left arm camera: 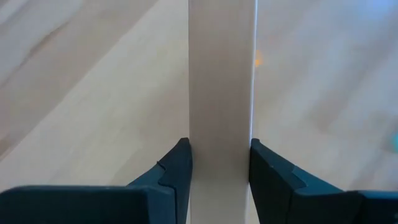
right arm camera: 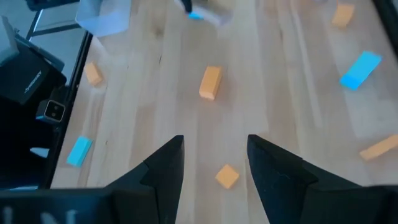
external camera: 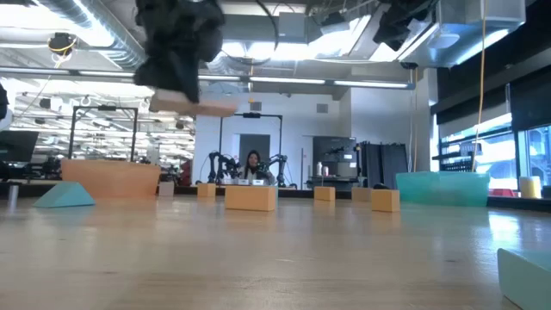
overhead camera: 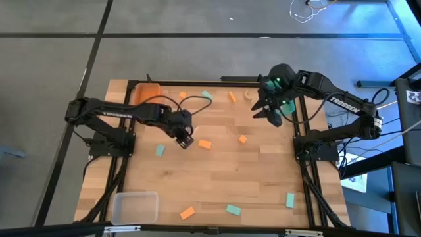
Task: Sort & place blocks by color
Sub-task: Put the brown block into the blue bin
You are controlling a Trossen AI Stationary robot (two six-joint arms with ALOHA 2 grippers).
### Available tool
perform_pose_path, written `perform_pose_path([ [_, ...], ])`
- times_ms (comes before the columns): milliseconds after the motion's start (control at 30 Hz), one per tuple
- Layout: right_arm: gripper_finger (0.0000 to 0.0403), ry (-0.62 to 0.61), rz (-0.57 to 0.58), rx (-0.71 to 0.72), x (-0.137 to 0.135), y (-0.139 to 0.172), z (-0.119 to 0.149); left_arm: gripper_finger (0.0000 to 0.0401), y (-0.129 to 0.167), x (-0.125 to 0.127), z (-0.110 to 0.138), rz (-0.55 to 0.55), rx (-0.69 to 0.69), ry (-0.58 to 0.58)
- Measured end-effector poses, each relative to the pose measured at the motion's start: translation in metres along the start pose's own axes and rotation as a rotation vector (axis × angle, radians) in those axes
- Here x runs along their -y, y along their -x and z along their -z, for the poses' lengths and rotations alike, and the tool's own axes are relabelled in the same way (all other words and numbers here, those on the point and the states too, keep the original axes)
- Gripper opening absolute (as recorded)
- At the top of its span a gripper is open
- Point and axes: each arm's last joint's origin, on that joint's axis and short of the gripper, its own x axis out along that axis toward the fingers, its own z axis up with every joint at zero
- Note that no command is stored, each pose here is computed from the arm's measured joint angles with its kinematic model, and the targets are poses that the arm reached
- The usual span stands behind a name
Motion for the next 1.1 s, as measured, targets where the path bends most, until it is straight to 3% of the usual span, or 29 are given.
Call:
perform_pose_path([
  [300, 0.0177, -0.069, 0.016, 0.116, 0.002, 0.000, -0.012, 0.0117, 0.004, -0.001, -0.024, 0.260, 0.057, -0.129],
  [467, 0.0177, 0.003, 0.026, 0.149, 0.003, 0.001, -0.016, 0.0117, 0.008, -0.003, -0.038, 0.393, 0.094, -0.135],
  [900, 0.0177, -0.017, 0.022, 0.151, 0.006, -0.004, -0.018, 0.0117, 0.017, -0.009, -0.057, 0.641, 0.126, -0.194],
  [967, 0.0177, 0.018, 0.025, 0.143, 0.007, -0.007, -0.019, 0.0117, 0.018, -0.009, -0.058, 0.661, 0.137, -0.201],
  [1100, 0.0177, 0.199, 0.008, 0.112, 0.006, -0.021, -0.021, 0.0117, 0.022, -0.009, -0.064, 0.701, 0.179, -0.220],
])
